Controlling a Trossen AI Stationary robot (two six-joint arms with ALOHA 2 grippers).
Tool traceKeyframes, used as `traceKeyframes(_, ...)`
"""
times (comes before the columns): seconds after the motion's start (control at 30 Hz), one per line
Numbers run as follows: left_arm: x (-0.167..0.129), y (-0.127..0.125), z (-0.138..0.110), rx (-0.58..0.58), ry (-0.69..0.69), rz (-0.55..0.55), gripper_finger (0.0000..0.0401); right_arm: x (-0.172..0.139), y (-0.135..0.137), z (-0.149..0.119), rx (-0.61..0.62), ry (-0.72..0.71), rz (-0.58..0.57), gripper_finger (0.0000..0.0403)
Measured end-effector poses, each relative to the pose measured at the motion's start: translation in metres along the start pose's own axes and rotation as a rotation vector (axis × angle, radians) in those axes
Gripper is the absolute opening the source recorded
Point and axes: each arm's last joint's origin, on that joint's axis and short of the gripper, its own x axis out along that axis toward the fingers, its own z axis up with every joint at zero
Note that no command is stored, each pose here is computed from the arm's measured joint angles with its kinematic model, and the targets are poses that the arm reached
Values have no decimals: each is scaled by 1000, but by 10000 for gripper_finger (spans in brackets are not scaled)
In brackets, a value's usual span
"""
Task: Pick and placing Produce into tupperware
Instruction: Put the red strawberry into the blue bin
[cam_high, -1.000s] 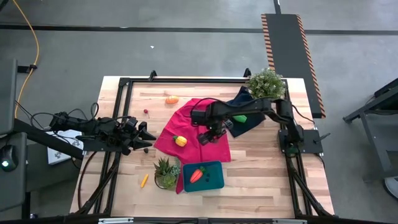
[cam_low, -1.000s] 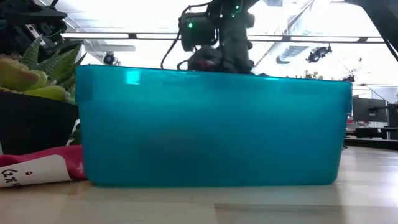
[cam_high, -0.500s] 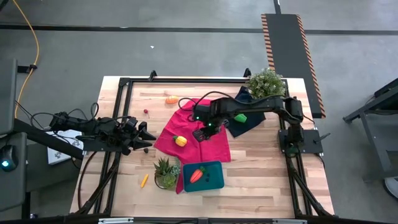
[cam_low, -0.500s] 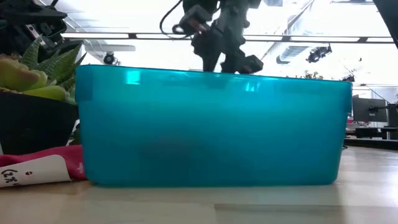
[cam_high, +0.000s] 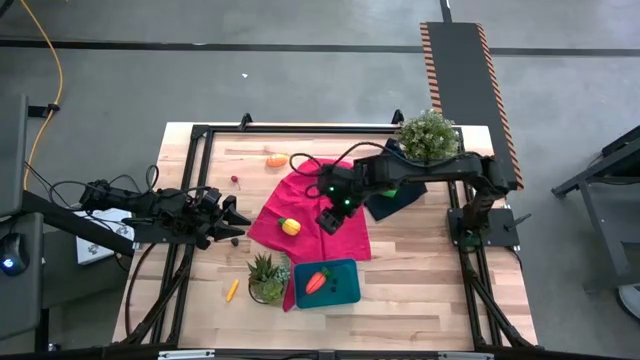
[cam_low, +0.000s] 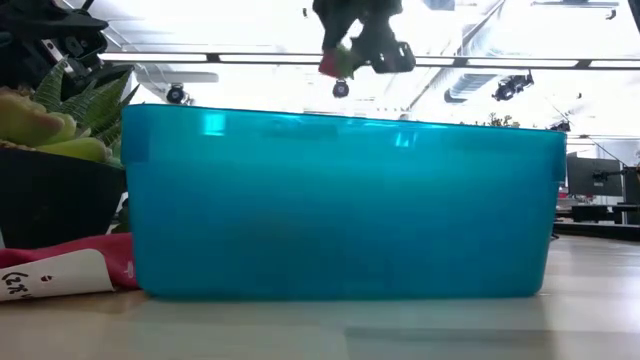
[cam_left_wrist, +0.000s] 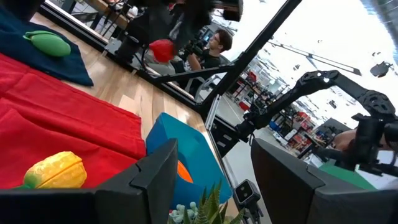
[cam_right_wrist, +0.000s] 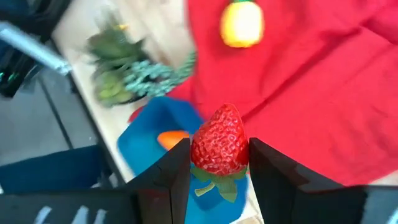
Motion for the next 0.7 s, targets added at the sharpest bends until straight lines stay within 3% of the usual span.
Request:
traceKeyframes(0.37,0,0,0,-5,-6,9,193,-6,55,-36,-311,-67,168,129)
traceKeyframes(0.7,0,0,0,-168,-7,8,193,-2,80,-67,-470,-50,190,129)
